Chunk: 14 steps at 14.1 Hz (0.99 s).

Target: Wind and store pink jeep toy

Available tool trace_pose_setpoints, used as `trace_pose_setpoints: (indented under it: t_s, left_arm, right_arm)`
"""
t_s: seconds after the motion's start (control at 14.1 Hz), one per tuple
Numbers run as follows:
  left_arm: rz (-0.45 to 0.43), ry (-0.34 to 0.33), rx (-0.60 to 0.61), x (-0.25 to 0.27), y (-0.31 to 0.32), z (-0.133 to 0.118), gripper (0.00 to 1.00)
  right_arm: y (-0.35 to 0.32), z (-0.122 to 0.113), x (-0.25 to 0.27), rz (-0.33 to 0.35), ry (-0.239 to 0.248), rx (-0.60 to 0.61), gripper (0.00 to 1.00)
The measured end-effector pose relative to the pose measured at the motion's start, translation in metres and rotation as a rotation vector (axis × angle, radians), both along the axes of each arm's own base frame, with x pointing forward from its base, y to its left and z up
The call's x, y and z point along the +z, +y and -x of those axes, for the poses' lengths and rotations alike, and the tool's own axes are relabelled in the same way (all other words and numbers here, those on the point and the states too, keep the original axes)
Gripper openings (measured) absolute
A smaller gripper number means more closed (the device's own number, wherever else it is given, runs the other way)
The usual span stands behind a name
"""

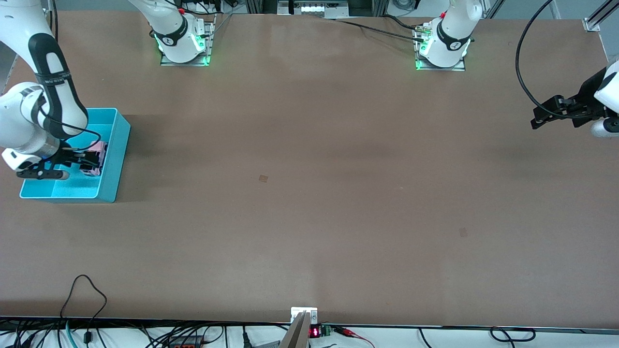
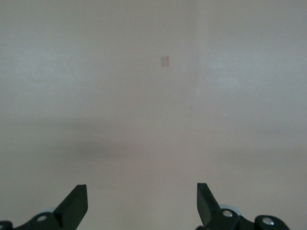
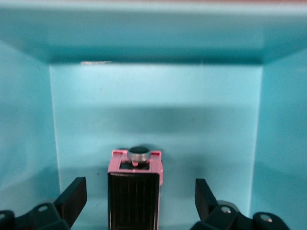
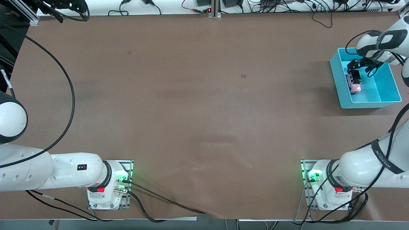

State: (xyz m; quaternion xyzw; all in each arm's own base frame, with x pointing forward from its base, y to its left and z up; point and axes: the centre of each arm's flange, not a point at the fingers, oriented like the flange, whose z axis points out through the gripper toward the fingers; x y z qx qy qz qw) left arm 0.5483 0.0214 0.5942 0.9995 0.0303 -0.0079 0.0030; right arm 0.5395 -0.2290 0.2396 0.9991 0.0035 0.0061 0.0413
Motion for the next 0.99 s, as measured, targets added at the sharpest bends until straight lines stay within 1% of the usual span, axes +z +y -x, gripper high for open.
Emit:
trace_pose_setpoints:
  t_s: [0.21, 0.35, 0.43, 0.5, 0.57, 0.71, 0.85, 0.99]
  left_arm:
    - [0.0, -0.004, -0.006, 0.002, -0.004, 0.0, 1.0]
    - [0.0, -0.004, -0.008, 0.003, -0.005, 0.001, 1.0]
    - [-0.001, -0.004, -0.009, 0.003, -0.005, 0.003, 1.0]
    - [-0.001, -0.004, -0.009, 0.003, -0.005, 0.005, 1.0]
    - [-0.001, -0.005, -0.009, 0.004, -0.006, 0.006, 1.0]
    - [0.003, -0.013, -0.009, 0.005, -0.007, 0.008, 1.0]
    - [0.008, -0.017, -0.009, 0.005, -0.007, 0.008, 1.0]
    - [0.01, -0.018, -0.009, 0.005, -0.008, 0.008, 1.0]
  right_arm:
    - [0.004, -0.019, 0.058, -0.002, -0.078, 0.014, 1.0]
    - [0.007, -0.021, 0.101, -0.008, -0.135, 0.02, 1.0]
    - [0.009, -0.02, 0.123, -0.016, -0.152, 0.022, 1.0]
    - [0.012, -0.02, 0.145, -0.03, -0.158, 0.027, 1.0]
    - [0.017, -0.019, 0.171, -0.052, -0.15, 0.035, 1.0]
    - [0.033, -0.019, 0.22, -0.095, -0.112, 0.059, 1.0]
    - [0.059, -0.021, 0.265, -0.098, -0.067, 0.04, 1.0]
    - [0.101, -0.024, 0.309, -0.08, -0.013, 0.009, 1.0]
